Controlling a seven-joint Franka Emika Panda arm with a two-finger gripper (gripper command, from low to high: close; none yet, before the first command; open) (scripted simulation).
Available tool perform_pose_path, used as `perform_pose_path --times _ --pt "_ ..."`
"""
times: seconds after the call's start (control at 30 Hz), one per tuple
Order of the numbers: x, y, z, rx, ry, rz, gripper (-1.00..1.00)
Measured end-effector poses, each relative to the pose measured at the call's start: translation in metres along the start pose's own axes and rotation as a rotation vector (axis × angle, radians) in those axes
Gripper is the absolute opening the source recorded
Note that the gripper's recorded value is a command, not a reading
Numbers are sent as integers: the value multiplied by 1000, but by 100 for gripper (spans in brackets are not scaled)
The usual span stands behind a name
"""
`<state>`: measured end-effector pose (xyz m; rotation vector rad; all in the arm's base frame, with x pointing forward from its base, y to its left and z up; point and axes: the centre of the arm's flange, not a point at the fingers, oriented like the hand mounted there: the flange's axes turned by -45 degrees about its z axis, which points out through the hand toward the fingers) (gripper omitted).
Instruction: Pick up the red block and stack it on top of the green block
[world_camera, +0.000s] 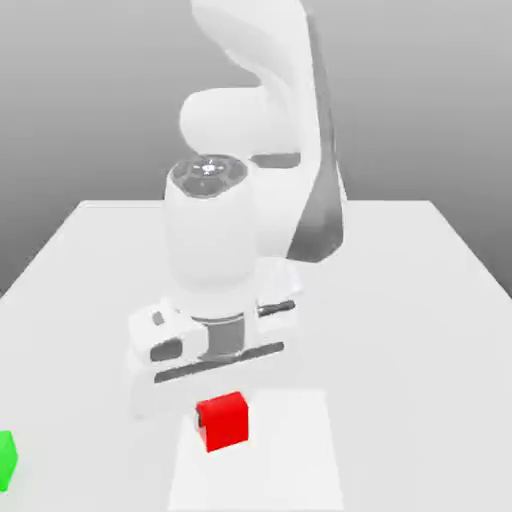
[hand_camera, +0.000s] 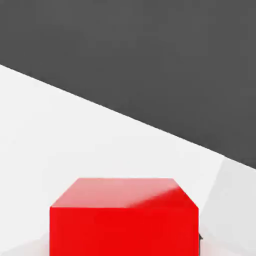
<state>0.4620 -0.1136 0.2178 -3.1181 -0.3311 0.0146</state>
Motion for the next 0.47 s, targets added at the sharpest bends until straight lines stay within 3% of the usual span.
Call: perform_pose_path --times 0.23,0.33,0.37,0.47 --pt "-46 168 -19 0 7 377 -100" --pt "-60 202 16 -3 11 451 -100" --pt "-62 204 28 -3 10 457 100" --pt "-62 204 28 -3 10 457 100"
